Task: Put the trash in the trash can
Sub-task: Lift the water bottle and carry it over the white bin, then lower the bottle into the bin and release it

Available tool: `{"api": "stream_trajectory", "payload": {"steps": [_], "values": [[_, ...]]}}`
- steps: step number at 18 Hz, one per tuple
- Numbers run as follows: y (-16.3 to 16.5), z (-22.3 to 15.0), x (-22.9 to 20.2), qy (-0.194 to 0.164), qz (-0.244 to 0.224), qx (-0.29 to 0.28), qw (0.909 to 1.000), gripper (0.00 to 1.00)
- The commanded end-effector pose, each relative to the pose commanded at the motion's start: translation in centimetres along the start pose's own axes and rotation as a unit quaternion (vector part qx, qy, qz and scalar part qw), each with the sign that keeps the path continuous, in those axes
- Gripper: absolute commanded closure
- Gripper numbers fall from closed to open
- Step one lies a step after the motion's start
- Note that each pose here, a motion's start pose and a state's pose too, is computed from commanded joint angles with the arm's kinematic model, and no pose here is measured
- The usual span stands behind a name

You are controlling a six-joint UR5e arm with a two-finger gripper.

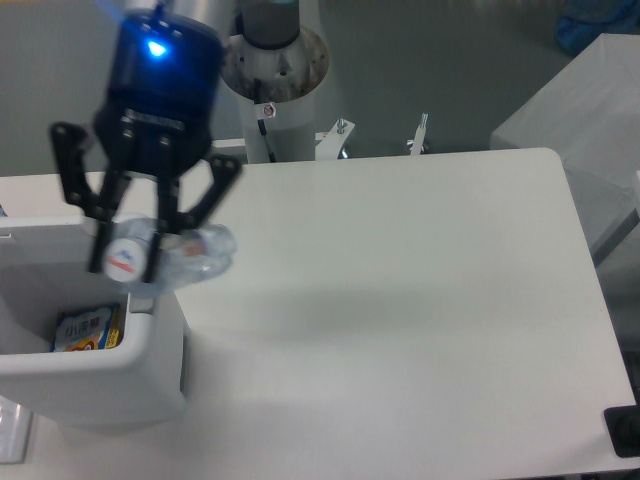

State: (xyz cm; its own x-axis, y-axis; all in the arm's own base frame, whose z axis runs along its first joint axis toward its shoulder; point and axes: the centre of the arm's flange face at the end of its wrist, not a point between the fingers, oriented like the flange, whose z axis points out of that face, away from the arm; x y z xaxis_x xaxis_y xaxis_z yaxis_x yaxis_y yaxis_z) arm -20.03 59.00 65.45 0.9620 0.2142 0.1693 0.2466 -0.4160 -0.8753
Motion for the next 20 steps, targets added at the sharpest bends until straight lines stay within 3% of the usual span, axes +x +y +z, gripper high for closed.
{"api": "stream_trajectory", "payload": {"steps": [4,13,16,19,20], "values": [[1.2,1.6,3.6,0.028,-0.005,-0.016,0.9995,0.72],[4.7,6.8,4.9,0.048,-0.009,-0.061,0.997,0.66],[5.6,7.1,4.7,0.048,-0.002,-0.07,0.9964,0.28],[6.5,7.4,4.5,0.046,0.008,-0.078,0.9959,0.0],[6.6,7.5,4.2,0.043,0.007,-0.08,0.9959,0.0]]}}
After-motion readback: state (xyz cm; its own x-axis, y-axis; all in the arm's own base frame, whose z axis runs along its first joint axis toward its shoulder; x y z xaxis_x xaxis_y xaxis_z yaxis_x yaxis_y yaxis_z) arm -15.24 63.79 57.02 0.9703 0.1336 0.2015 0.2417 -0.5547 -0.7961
